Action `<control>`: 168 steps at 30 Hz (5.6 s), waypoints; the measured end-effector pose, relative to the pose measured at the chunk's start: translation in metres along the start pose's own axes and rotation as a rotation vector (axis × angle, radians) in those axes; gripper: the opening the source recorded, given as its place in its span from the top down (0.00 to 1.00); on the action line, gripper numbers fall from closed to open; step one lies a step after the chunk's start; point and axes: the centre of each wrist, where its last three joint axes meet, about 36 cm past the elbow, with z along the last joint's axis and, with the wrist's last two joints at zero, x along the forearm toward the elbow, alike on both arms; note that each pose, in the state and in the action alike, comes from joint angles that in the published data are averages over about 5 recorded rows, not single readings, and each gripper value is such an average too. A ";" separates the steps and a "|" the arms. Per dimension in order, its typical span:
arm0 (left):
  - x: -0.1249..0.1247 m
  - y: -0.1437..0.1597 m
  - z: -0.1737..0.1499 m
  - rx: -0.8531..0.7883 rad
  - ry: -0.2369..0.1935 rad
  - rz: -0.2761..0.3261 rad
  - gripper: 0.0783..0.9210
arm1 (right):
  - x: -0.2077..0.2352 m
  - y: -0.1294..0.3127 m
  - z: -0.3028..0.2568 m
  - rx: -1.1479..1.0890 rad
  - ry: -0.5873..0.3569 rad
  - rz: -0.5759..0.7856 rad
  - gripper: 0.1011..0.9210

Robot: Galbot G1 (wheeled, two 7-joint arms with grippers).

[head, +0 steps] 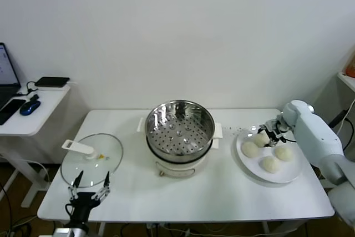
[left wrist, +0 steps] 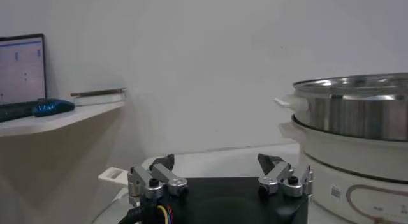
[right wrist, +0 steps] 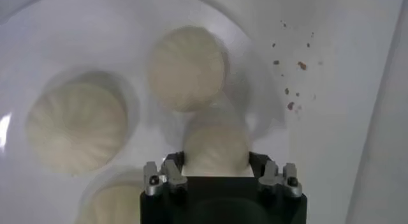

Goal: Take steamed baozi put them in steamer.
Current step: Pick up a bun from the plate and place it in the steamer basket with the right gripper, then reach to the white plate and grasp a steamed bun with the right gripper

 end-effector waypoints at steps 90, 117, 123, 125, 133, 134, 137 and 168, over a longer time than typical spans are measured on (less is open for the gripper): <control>0.010 0.005 -0.010 0.011 -0.017 -0.020 0.12 | 0.076 -0.170 -0.385 1.117 0.026 0.025 0.33; 0.009 0.005 -0.012 0.013 -0.019 -0.025 0.12 | 0.124 -0.175 -0.358 1.066 -0.005 0.026 0.12; 0.008 0.005 -0.014 0.012 -0.024 -0.023 0.12 | 0.159 -0.170 -0.318 0.879 -0.054 0.043 0.12; 0.008 0.005 -0.015 0.012 -0.025 -0.022 0.12 | 0.170 -0.166 -0.299 0.788 -0.067 0.045 0.12; 0.006 0.002 -0.019 0.008 -0.032 -0.011 0.12 | 0.195 -0.141 -0.204 0.352 -0.125 0.029 0.12; 0.006 0.002 -0.019 0.007 -0.033 -0.010 0.12 | 0.196 -0.136 -0.192 0.299 -0.132 0.027 0.12; 0.005 0.001 -0.020 0.007 -0.034 -0.006 0.12 | 0.195 -0.121 -0.157 0.147 -0.149 0.020 0.12; 0.009 0.001 -0.016 -0.004 -0.020 -0.004 0.12 | 0.050 -0.011 -0.045 -0.339 -0.105 -0.125 0.12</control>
